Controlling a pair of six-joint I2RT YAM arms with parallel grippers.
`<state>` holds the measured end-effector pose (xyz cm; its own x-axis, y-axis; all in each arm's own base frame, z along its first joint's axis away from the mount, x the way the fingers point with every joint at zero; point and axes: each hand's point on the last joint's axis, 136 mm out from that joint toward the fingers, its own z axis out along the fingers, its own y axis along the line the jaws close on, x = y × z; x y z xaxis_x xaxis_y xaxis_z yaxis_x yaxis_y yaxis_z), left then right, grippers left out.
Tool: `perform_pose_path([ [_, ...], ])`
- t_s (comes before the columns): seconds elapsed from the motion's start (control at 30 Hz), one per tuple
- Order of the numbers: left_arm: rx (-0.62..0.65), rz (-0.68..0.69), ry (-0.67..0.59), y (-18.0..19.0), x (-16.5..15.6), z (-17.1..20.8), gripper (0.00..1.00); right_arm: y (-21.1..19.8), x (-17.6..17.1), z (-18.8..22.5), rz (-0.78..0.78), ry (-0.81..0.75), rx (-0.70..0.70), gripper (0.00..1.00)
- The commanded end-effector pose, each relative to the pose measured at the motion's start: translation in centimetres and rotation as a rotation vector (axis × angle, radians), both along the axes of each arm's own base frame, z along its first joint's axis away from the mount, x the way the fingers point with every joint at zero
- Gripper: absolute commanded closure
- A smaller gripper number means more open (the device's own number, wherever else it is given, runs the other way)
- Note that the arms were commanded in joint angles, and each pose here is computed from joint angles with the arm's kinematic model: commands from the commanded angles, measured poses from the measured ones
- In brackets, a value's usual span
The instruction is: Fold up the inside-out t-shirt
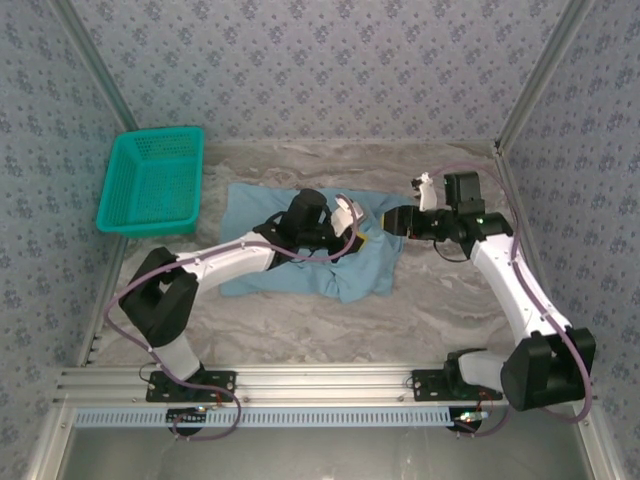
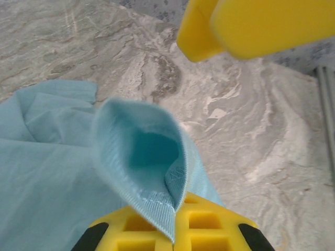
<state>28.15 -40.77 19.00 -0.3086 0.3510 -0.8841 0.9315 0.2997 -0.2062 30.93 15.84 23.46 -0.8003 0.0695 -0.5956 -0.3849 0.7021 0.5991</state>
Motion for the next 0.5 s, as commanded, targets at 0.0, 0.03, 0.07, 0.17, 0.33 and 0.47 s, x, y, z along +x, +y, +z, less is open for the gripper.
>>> perform_pose_path([
  [0.0, -0.118, -0.092, 0.039, 0.3, -1.7, 3.0, 1.00, 1.1, 0.8, 1.9, 0.103, -0.223, 0.041, 0.43],
  [0.03, -0.123, -0.096, 0.049, 0.4, -1.7, 3.0, 1.00, 1.3, 1.0, 2.0, 0.113, -0.254, 0.051, 0.42],
  [0.07, -0.124, -0.098, 0.051, 0.5, -1.8, 3.0, 1.00, 1.5, 1.4, 1.9, 0.122, -0.285, 0.062, 0.42],
  [0.17, -0.119, -0.112, 0.045, 0.7, -2.1, 3.0, 1.00, 2.3, 1.8, 1.6, 0.183, -0.349, 0.098, 0.41],
  [0.33, -0.108, -0.135, 0.023, 0.9, -2.5, 3.0, 1.00, 4.3, 0.8, 0.8, 0.387, -0.376, 0.204, 0.34],
  [0.47, -0.099, -0.144, 0.015, 1.0, -2.6, 3.1, 1.00, 5.3, 0.2, -0.1, 0.515, -0.329, 0.300, 0.24],
])
